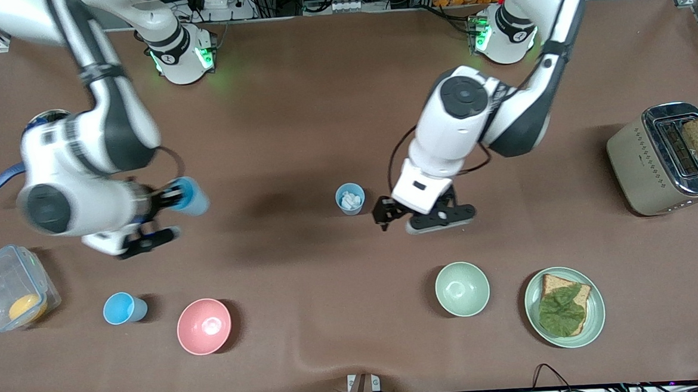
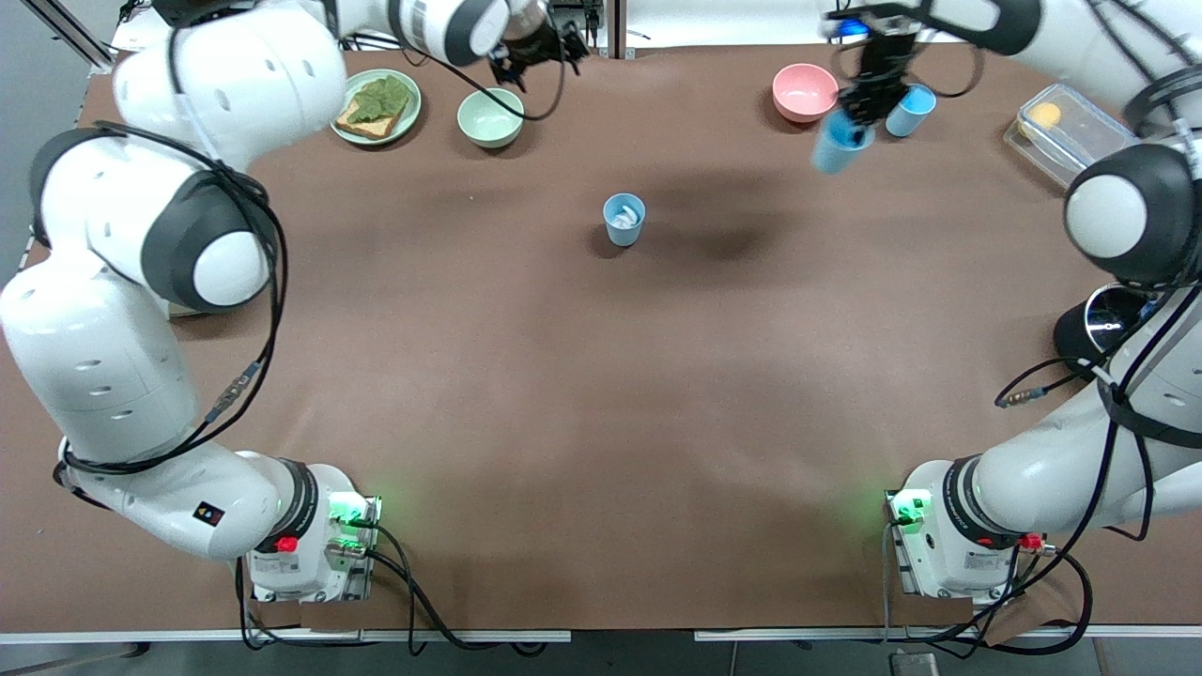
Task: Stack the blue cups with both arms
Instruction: 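Carry both cups toward the table middle, bringing the cups together, then lower the empty cup over the tissue cup with the right gripper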
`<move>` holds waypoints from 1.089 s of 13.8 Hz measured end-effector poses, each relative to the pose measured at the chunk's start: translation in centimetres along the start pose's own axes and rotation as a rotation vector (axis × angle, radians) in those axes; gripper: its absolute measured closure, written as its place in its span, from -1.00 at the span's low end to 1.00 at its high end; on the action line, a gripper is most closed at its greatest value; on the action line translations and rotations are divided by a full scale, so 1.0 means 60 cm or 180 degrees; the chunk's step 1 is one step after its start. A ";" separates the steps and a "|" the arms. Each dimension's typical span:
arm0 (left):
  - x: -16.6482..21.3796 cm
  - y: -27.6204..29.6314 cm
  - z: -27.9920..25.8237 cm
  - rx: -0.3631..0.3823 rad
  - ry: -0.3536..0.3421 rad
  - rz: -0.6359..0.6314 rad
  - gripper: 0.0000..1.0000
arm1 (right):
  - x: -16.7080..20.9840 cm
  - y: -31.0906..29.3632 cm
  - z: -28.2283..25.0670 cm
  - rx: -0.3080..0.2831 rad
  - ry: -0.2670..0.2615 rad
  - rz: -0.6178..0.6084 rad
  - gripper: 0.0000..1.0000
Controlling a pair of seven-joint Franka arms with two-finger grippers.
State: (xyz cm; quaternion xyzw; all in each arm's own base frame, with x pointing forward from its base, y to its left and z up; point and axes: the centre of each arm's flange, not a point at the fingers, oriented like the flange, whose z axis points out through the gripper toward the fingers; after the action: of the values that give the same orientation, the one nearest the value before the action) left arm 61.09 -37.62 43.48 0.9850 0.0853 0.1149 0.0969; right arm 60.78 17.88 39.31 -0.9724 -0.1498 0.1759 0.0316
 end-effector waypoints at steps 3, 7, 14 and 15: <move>0.059 -0.082 -0.055 0.0135 -0.0017 0.0211 -1.00 | 0.010 -0.189 0.035 -0.0024 0.0031 0.0111 0.91; 0.108 -0.209 -0.112 0.0441 -0.0318 0.0253 -1.00 | 0.028 -0.323 0.083 -0.0005 0.0261 0.0212 0.91; 0.135 -0.327 -0.207 0.0599 -0.0504 0.0313 -1.00 | 0.050 -0.395 0.112 0.0073 0.0567 0.0331 0.91; 0.132 -0.329 -0.224 0.0610 -0.0515 0.0318 -1.00 | 0.058 -0.400 0.120 0.0101 0.0584 0.0332 0.91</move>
State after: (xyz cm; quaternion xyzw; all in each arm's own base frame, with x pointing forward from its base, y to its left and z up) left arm 62.52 -14.71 53.81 0.9988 0.0386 0.0310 0.0031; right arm 54.63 41.85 34.17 -0.9903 -0.0926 0.0899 0.0513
